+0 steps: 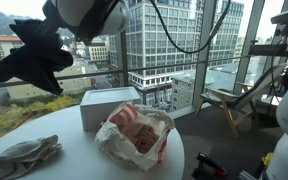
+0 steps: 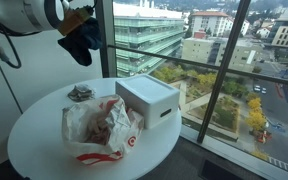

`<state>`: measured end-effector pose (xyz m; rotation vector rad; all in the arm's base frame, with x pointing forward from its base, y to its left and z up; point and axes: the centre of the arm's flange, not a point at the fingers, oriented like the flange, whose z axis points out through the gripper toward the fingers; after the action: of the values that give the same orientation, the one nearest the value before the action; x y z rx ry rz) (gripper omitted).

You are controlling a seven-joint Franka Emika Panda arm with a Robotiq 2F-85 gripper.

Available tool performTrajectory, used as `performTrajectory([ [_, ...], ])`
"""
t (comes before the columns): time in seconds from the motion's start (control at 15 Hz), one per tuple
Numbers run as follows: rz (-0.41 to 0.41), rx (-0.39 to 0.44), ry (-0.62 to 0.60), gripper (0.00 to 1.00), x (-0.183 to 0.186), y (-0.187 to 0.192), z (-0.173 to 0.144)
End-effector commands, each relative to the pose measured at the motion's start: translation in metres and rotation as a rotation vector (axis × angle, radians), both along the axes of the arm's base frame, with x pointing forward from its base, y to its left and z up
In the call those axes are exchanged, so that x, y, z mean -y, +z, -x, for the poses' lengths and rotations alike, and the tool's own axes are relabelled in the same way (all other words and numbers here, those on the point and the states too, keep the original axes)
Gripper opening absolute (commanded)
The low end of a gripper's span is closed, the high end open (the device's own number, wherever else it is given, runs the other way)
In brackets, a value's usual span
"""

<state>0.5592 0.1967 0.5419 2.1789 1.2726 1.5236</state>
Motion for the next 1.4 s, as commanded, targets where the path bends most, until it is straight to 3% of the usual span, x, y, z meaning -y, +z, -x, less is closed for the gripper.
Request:
performTrajectory([
  [0.0,0.089,0.114,-0.137,0.03,0.034,0.051,0.026],
  [0.2,0.172,0.146,-0.251,0.03,0.075,0.070,0.041],
  [0.53,0.359,0.049,-0.436,0.03,0.121,0.065,0.065],
  [0.93,0.502,-0.186,-0.586,0.03,0.146,0.033,0.085],
  [1.33,0.449,-0.498,-0.552,0.03,0.155,-0.008,0.106],
])
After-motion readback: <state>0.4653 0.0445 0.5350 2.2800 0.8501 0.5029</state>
